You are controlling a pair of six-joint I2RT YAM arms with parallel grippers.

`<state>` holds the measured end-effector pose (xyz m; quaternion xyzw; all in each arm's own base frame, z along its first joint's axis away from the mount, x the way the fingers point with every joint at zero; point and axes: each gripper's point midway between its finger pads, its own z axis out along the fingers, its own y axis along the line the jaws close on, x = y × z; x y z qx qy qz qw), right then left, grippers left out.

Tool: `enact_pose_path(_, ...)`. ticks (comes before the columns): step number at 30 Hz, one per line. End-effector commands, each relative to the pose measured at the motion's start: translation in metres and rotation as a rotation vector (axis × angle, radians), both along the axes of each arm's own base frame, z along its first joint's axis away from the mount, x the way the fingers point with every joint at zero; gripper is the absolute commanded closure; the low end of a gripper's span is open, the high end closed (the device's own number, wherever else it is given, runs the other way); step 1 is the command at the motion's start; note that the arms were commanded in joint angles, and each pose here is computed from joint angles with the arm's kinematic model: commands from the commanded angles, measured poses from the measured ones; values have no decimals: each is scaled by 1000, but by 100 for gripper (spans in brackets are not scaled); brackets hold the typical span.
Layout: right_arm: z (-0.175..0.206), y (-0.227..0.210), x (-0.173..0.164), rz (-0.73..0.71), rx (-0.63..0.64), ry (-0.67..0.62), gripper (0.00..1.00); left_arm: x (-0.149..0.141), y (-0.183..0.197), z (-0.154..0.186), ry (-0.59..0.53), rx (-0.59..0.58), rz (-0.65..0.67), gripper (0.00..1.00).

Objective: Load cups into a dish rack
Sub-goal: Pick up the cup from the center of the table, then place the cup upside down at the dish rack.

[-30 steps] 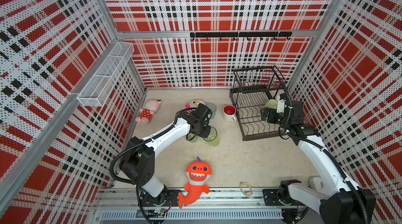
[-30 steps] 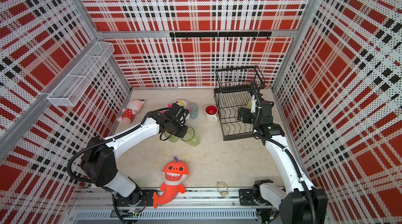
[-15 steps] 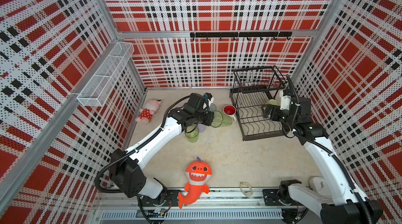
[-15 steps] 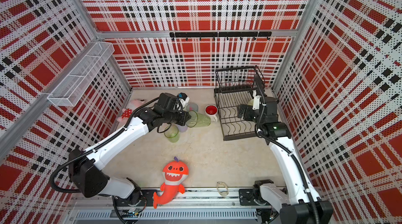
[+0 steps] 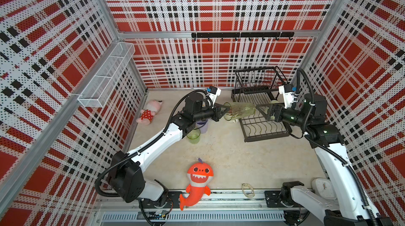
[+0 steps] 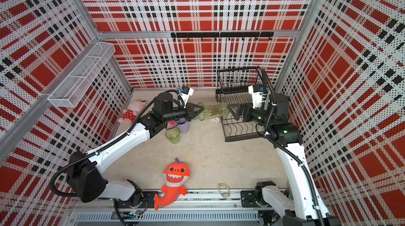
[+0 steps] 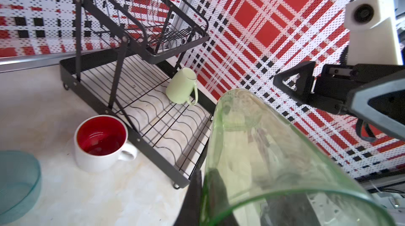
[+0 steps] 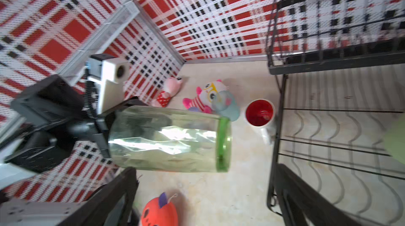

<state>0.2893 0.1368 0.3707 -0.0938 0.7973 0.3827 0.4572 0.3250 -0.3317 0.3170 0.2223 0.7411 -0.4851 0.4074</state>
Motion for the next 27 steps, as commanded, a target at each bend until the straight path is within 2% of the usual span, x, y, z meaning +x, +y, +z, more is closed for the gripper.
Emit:
enact_pose_path(1, 7, 18, -16, 144, 123, 64, 0, -15, -11, 30, -46, -154, -126, 98)
enact_pose_path(6, -11, 9, -9, 118, 114, 131, 0, -28, -7, 20, 22, -222, -207, 96)
enact_pose_path(15, -29, 25, -18, 260, 205, 211, 0, -37, 3, 29, -14, -256, -200, 100)
enact_pose_path(27, 0, 51, -51, 519, 399, 159, 4, -47, -4, 42, -60, -293, -247, 100)
